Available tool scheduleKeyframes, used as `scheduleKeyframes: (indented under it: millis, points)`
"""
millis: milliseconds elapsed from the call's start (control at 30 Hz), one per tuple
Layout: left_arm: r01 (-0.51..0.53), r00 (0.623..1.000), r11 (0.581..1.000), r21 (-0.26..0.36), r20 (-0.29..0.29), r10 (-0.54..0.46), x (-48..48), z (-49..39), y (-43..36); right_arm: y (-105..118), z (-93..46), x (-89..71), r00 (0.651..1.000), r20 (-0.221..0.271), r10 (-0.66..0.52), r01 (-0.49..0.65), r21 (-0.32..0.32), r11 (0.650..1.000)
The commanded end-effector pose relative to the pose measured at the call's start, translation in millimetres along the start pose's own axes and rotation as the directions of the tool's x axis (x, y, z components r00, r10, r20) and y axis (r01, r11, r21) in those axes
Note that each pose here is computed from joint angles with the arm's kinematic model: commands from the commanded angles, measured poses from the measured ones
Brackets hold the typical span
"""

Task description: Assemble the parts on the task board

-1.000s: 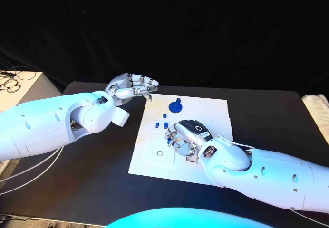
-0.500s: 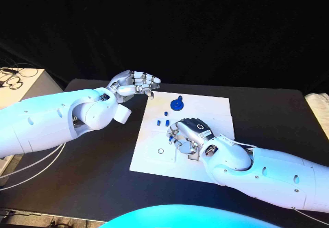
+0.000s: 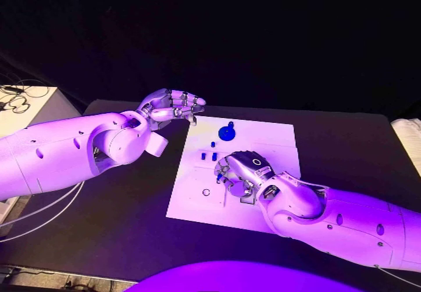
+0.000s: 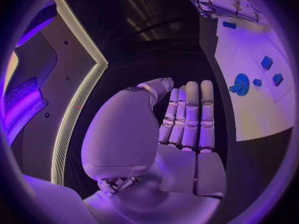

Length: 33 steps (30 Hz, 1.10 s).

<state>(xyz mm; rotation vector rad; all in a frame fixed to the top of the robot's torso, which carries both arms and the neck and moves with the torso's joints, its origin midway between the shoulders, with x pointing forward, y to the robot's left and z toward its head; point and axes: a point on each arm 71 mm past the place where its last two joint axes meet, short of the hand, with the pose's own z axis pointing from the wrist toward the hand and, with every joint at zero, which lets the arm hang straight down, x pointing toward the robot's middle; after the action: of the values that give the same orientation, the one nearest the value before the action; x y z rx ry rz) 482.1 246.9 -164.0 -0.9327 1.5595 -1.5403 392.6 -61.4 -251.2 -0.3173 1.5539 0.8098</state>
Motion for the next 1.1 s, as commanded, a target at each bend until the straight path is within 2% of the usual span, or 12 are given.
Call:
scheduleKeyframes:
  millis: [33,1100]
  points:
    - [0.006,1.0,1.0,0.006,-0.007,-0.006,1.0,0.4,-0.9,0.3,-0.8,1.4,1.0,-0.016,-0.017,0.017,-0.006,1.0]
    - [0.005,1.0,1.0,0.004,-0.003,-0.005,-0.6,0.3,-0.6,0.2,-2.6,3.6,0.999,-0.035,-0.014,0.013,-0.003,1.0]
